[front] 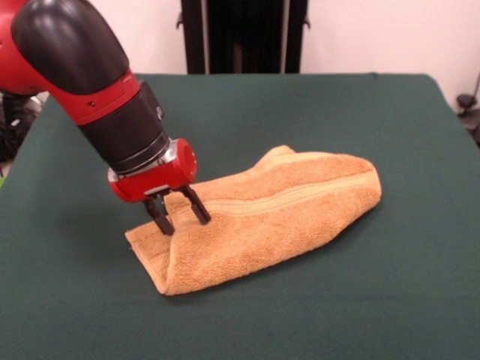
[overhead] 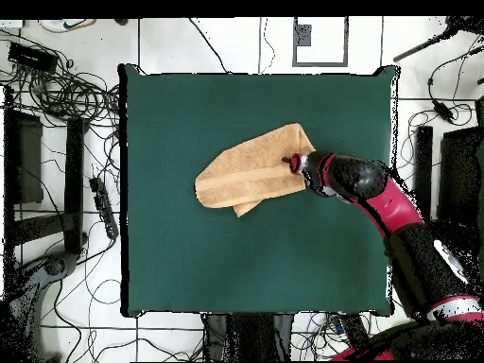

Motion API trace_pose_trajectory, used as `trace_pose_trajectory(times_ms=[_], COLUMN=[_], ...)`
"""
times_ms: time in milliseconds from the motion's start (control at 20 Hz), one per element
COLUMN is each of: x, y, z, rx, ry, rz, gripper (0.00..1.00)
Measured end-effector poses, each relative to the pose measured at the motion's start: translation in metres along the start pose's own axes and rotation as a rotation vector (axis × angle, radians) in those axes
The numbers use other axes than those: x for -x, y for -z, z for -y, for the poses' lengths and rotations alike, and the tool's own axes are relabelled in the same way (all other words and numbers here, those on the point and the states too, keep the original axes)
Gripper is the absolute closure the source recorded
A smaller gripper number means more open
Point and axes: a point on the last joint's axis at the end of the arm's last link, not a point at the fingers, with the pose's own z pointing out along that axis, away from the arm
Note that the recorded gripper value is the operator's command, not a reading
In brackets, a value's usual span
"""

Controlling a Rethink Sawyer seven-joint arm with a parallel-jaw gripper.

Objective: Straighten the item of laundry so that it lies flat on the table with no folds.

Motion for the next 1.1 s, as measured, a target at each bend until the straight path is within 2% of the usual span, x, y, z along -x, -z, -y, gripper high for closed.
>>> trace_pose_trajectory(times_ms=[300,350,600,750,800,1100], x=[-0.007,-0.011,-0.019,-0.021,-0.021,-0.024], y=[-0.007,-0.010,-0.013,-0.012,-0.013,-0.016], z=[-0.021,-0.030,-0.049,-0.056,-0.064,-0.074], rx=[0.095,0.139,0.235,0.260,0.281,0.287], ry=[-0.049,-0.072,-0.112,-0.116,-0.113,-0.098], rz=[-0.013,-0.020,-0.051,-0.061,-0.071,-0.094], gripper=[0.00,0.00,0.00,0.00,1.00,1.00])
